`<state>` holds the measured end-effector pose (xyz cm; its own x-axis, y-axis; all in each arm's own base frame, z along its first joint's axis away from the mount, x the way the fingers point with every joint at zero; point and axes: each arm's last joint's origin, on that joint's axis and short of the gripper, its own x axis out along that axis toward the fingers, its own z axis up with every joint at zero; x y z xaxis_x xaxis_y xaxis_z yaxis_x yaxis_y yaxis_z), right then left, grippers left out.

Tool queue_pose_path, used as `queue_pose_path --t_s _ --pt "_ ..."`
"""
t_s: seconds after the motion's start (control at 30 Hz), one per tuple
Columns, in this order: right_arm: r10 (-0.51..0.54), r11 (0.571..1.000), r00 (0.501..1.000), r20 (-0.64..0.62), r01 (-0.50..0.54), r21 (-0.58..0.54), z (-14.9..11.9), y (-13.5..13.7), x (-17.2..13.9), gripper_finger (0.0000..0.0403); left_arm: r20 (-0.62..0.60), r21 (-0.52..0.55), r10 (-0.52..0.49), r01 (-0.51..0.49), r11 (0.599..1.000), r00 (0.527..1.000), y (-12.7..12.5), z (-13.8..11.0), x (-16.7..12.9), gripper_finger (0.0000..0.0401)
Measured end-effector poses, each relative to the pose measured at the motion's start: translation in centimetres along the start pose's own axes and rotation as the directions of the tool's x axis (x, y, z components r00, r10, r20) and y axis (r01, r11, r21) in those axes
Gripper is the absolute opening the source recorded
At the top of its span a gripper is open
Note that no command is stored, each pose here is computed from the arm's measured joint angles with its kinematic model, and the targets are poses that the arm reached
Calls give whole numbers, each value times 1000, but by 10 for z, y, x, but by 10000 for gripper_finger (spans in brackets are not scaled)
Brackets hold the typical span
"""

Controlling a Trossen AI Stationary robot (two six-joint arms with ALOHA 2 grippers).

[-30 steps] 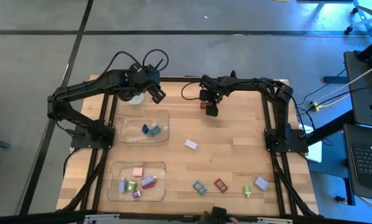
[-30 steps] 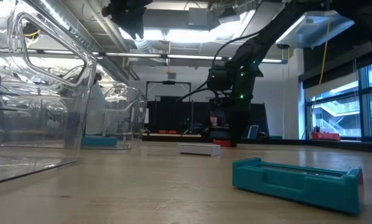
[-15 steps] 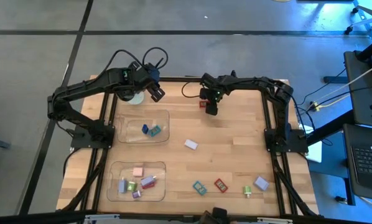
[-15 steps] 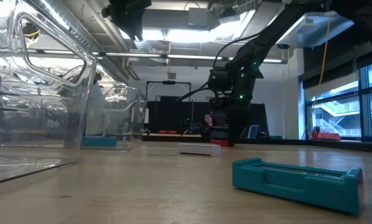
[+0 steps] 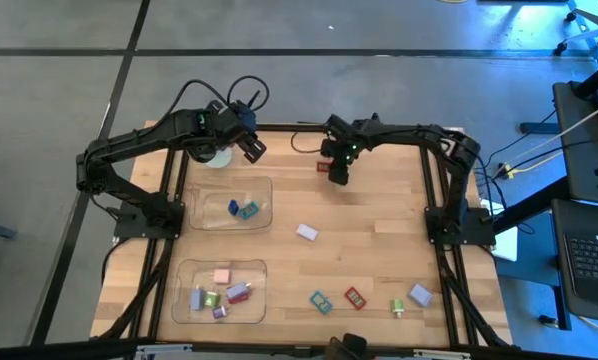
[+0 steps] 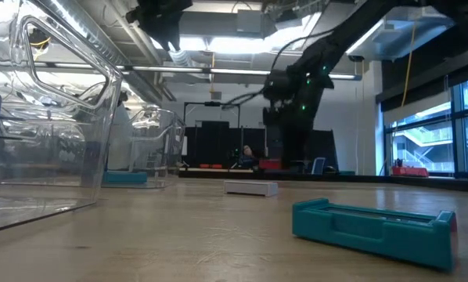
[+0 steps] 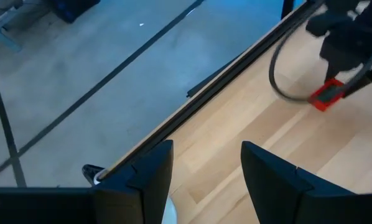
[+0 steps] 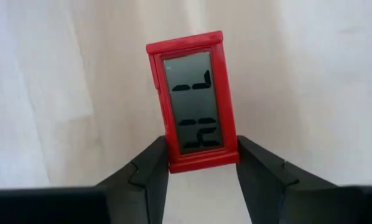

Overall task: Pick & Place Office items
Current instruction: Put the top red timer into the top transparent bin

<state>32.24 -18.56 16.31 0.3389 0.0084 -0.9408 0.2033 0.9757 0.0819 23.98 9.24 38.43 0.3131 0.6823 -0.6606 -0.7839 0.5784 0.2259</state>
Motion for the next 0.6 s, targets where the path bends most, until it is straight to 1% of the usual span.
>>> queue_pose_path --t_s 0.17,0.3,0.4,0.5,0.6 --pt "-44 999 994 104 41 32 5 4 -38 159 0 -72 0 0 997 1000 0 0 0 184" --pt "-78 997 974 214 71 39 8 12 -75 160 27 -131 -19 22 991 999 -1 3 0 184" --pt "-168 986 945 282 163 39 8 20 -103 160 77 -166 -115 127 978 990 -6 10 0 184" --pt "-263 964 908 327 262 47 5 28 -126 161 133 -171 -229 250 953 964 -13 18 -1 187" --pt "-361 929 864 350 365 59 1 36 -145 161 178 -171 -280 310 935 943 -22 23 1 195"
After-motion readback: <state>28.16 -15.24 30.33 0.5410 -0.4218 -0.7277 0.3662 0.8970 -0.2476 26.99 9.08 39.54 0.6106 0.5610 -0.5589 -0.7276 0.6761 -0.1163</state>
